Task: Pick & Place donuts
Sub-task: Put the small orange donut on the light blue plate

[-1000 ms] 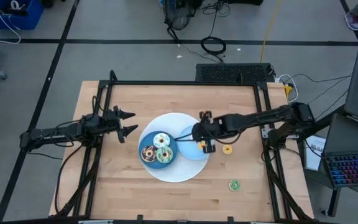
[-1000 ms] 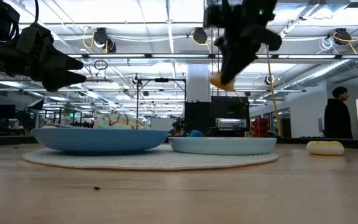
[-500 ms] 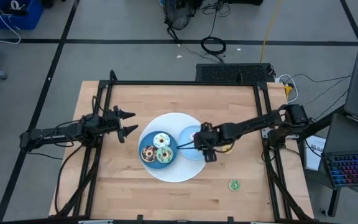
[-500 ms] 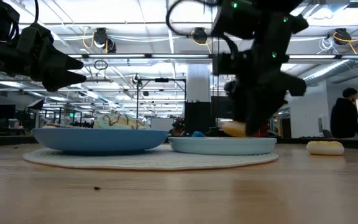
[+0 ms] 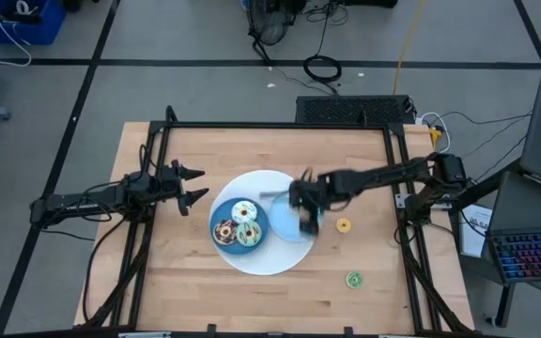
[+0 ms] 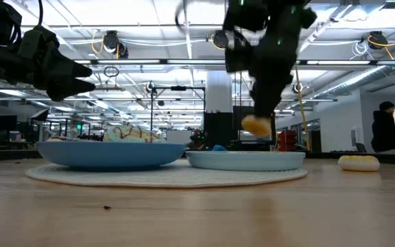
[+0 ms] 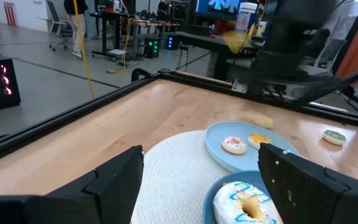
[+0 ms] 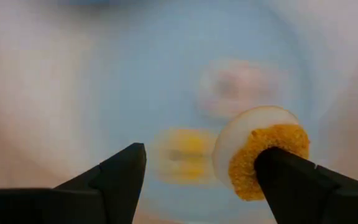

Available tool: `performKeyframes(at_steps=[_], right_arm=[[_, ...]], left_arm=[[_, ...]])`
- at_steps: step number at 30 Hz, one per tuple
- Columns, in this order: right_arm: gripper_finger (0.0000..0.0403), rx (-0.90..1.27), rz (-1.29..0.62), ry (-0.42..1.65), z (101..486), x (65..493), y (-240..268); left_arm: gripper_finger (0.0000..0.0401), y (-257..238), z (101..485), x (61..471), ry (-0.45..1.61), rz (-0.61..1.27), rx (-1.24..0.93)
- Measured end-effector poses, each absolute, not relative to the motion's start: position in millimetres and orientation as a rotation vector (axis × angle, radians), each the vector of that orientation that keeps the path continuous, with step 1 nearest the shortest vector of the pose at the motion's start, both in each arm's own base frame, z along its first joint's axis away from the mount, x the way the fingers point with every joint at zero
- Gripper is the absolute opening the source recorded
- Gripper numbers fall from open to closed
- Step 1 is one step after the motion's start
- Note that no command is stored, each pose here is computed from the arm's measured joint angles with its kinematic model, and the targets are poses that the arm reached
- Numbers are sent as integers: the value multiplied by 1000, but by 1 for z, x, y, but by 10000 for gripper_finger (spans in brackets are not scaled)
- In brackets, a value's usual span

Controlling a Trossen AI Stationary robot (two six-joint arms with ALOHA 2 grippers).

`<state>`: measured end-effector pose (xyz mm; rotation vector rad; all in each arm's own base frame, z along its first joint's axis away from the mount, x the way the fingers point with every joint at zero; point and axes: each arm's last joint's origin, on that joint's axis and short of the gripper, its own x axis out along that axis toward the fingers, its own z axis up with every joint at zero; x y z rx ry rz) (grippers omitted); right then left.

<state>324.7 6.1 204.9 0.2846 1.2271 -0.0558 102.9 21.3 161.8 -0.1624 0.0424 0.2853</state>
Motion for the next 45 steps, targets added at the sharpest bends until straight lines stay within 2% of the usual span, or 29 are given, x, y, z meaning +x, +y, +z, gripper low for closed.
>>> performKeyframes(at_steps=[1,4,5,7,9,11,14,18,28,33,39,45], right_arm=[[272,291,-113,1226,203,324,2],[263,481,275,1138,201,331,14],[258,464,251,1146,202,330,16],[249,353,-59,1212,201,322,9],[240,314,-205,1266,192,315,-4],[234,396,-105,1294,185,312,-9],[228,516,91,1203,181,315,-3],[223,608,52,1182,160,308,-18],[214,671,33,1182,151,299,-28],[214,754,89,1077,166,303,-29],[212,747,184,902,197,305,-26],[212,719,147,949,198,297,-26]], left_arm=[[311,21,162,103,43,285,-163],[313,21,162,103,36,285,-163],[314,21,162,103,37,285,-163],[316,21,162,103,40,285,-163],[318,21,162,103,36,285,-162],[319,21,162,103,42,286,-163],[317,21,162,103,42,285,-163],[312,21,162,103,40,285,-163],[324,21,162,103,42,285,-163],[315,21,162,103,42,285,-162],[312,21,162,103,42,285,-162],[319,21,162,103,42,285,-162]])
